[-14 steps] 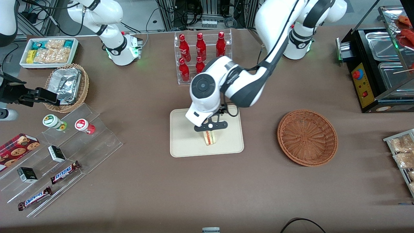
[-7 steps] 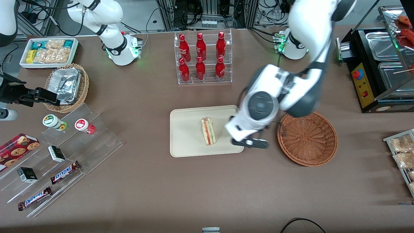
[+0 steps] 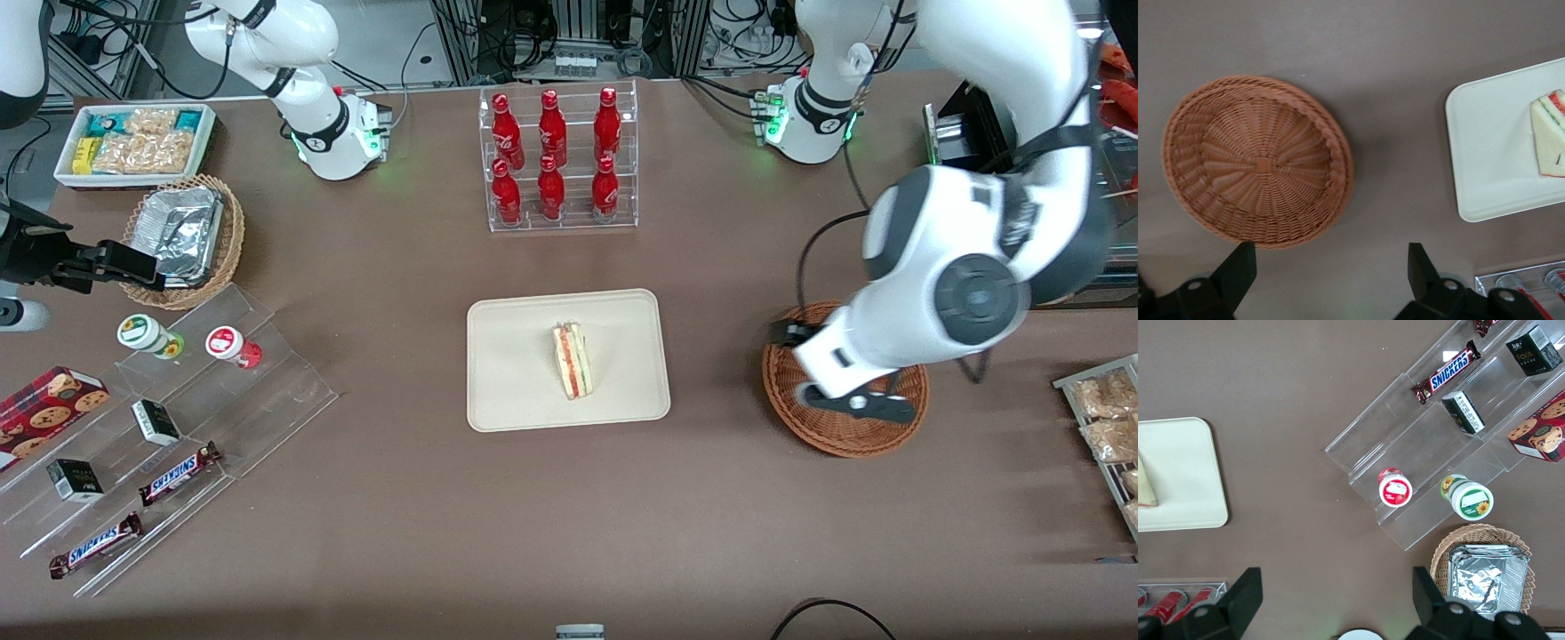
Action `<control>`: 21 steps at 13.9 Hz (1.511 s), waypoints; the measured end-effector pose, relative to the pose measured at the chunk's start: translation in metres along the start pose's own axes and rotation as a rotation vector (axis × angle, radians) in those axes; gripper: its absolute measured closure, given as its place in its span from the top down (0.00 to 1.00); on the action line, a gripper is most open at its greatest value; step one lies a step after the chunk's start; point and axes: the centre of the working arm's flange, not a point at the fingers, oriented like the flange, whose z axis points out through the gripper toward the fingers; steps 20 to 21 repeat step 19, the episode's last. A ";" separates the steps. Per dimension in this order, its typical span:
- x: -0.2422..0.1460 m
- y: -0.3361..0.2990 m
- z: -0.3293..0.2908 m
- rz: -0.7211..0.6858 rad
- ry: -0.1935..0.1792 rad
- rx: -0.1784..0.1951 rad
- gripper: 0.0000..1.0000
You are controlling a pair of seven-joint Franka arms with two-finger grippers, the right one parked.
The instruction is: Place sandwich from basket to tray
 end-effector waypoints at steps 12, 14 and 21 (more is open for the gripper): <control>-0.094 -0.065 -0.064 -0.035 0.019 0.025 1.00; -0.110 -0.076 -0.073 -0.055 0.011 0.022 1.00; -0.136 -0.090 -0.092 -0.084 0.001 0.042 1.00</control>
